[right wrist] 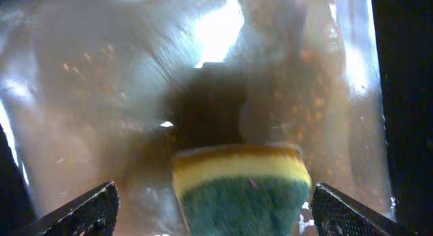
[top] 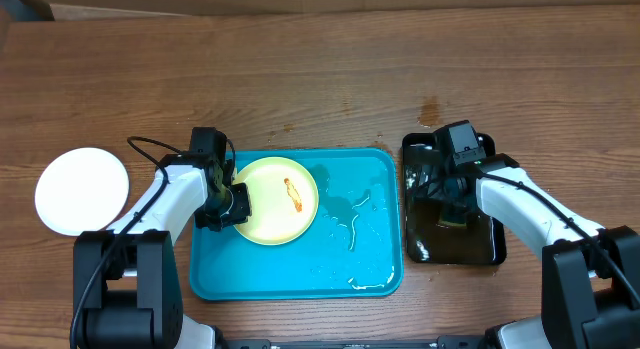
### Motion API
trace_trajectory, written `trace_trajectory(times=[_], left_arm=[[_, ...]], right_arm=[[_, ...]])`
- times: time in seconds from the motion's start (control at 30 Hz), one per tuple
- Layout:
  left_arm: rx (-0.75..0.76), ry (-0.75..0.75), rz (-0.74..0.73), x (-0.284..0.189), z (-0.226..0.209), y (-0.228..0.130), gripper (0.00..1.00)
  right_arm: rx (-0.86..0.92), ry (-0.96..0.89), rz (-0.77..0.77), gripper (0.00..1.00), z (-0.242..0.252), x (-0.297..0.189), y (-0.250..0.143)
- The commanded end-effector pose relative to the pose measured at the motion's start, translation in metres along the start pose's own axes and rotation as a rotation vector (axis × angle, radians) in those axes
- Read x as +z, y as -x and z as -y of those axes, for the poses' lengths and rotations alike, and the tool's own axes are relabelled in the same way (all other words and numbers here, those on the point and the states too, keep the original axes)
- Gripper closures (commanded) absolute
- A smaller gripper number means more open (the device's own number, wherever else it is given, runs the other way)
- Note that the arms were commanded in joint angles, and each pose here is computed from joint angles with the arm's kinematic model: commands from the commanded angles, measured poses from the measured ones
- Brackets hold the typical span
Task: Clean dirty plates on tray and stack at the side
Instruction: 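Dip the sponge in the black water tray with right gripper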
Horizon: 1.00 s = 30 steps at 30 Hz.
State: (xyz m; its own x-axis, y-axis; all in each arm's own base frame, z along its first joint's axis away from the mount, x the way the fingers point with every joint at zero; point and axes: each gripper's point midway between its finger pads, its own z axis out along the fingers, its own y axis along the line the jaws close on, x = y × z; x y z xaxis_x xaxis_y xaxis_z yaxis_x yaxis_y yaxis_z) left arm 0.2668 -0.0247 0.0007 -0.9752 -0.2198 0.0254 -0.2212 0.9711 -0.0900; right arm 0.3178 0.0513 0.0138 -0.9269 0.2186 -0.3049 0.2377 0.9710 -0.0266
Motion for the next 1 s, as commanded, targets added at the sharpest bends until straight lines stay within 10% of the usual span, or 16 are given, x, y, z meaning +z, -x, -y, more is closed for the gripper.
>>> trace_trajectory(times=[0.0,0.07,0.17,0.27,0.33,0.37,0.47,0.57,0.67,0.7,0.83,0.97], left_arm=[[-0.009,0.009,-0.039,0.010,-0.003,-0.011,0.71],[-0.009,0.009,-0.039,0.010,-0.003,-0.011,0.71],[-0.009,0.009,-0.039,0.010,-0.003,-0.011,0.71],[-0.009,0.009,-0.038,0.010,-0.003,-0.011,0.69],[-0.009,0.009,-0.038,0.010,-0.003,-0.011,0.64],[-0.009,0.009,-0.037,0.010,-0.003,-0.011,0.62],[-0.009,0.008,-0.036,0.010,-0.003,-0.011,0.60],[-0.009,0.008,-0.036,0.010,-0.003,-0.011,0.60],[-0.009,0.008,-0.036,0.010,-0.003,-0.010,0.60],[-0.009,0.008,-0.036,0.010,-0.003,-0.010,0.60],[-0.009,0.007,-0.030,0.010,-0.003,-0.009,0.67],[-0.008,0.005,-0.025,0.010,-0.003,-0.008,0.96]], right_arm=[[0.003,0.004,0.000,0.07,0.002,0.009,-0.006],[0.006,0.011,0.016,0.12,0.002,0.016,-0.010],[0.007,0.017,0.028,0.96,0.001,0.018,-0.009],[-0.013,0.026,0.043,0.91,-0.003,0.010,0.001],[-0.022,0.023,0.033,0.29,-0.003,0.005,0.003],[-0.025,0.016,0.017,0.14,-0.002,0.003,0.001],[-0.038,-0.022,-0.061,0.06,0.007,0.002,-0.017],[-0.049,-0.062,-0.147,0.07,0.019,0.001,-0.039],[-0.055,-0.075,-0.174,0.35,0.024,0.004,-0.050],[-0.054,-0.073,-0.169,0.96,0.023,0.005,-0.051],[-0.075,-0.062,-0.149,0.96,0.019,0.000,-0.040],[-0.085,-0.091,-0.187,0.96,0.019,-0.037,-0.022]])
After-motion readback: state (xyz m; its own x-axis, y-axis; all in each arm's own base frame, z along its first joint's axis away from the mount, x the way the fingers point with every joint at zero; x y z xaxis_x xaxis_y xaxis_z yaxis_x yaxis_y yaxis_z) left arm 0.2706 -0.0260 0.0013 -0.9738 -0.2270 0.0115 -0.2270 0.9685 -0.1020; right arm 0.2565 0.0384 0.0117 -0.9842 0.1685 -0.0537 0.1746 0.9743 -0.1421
